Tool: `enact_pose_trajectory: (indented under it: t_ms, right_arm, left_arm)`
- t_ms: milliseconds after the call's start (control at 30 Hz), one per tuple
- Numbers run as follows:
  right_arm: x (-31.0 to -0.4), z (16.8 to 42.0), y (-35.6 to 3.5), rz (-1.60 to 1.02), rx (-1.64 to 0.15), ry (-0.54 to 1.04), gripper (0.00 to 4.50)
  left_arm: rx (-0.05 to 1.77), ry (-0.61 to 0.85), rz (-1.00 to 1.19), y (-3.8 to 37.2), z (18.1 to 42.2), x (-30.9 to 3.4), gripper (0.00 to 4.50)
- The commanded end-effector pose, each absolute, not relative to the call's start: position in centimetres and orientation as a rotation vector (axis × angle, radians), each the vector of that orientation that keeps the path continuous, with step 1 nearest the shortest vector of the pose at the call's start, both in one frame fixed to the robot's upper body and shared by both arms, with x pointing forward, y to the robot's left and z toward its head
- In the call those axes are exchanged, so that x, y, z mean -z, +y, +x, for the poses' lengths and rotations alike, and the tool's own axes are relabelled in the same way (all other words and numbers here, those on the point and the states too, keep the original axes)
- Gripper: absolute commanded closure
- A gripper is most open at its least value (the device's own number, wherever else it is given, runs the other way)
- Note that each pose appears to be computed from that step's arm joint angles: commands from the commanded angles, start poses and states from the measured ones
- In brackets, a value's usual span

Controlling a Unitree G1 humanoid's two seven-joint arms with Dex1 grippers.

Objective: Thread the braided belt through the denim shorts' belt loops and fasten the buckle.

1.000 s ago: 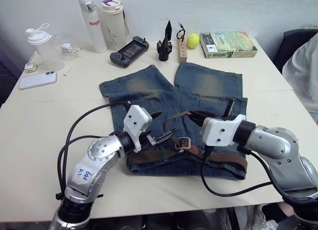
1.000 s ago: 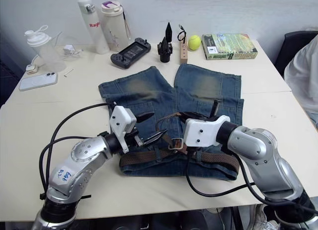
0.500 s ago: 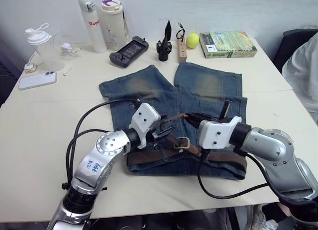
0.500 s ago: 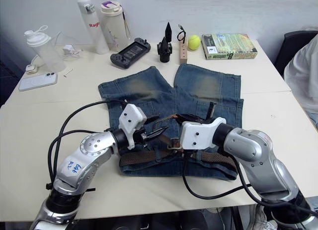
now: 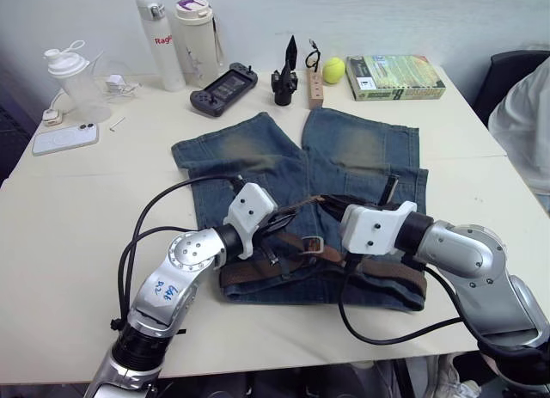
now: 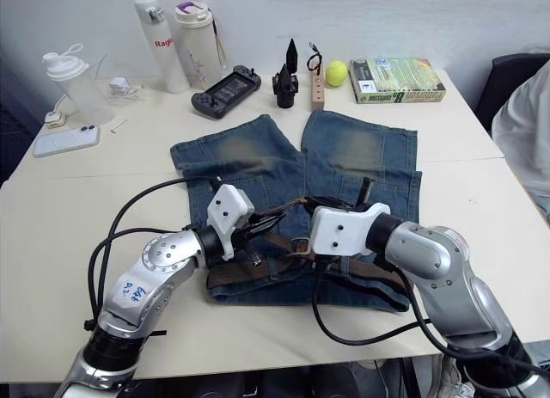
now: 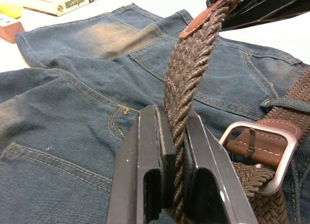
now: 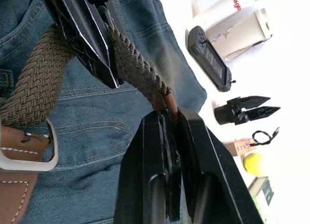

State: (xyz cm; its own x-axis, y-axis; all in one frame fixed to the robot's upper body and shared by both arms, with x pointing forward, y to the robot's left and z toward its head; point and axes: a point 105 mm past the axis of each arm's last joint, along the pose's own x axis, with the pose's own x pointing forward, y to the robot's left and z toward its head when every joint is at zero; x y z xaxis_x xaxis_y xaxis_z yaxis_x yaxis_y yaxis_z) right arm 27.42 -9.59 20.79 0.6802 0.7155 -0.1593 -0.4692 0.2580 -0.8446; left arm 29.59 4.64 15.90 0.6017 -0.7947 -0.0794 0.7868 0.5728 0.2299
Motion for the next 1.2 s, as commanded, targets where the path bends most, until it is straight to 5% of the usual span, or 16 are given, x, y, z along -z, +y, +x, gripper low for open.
enact_pose_trajectory:
  t_ms: [33,167,467,567,800,1200]
  right_arm:
    - [-22.5,27.4,-10.2,-0.903,-0.748,-0.286,2.69]
    - [-22.3,28.5,-13.5,-0.695,-0.630,-0.129,0.87]
    - [-17.8,26.5,-13.8,-0.266,-0.689,0.134,0.87]
    - [-17.7,26.1,-12.4,-0.212,-0.722,0.126,1.49]
    - [-16.3,25.4,-9.3,-0.153,-0.793,0.162,4.36]
    - [-9.1,25.8,-10.5,-0.307,-0.696,0.414,4.44]
  left_arm:
    - [0.975,-0.085,0.203,4.0,28.9,-16.8,4.50]
    - [1.017,-0.071,0.097,3.9,28.5,-16.8,4.50]
    - [1.112,-0.109,-0.190,4.0,27.2,-18.3,4.50]
    - [1.125,-0.103,-0.185,4.0,27.1,-18.3,4.50]
    - [1.139,-0.112,-0.178,4.1,27.0,-18.5,4.50]
    - [1.188,-0.177,-0.291,5.4,26.4,-21.3,4.50]
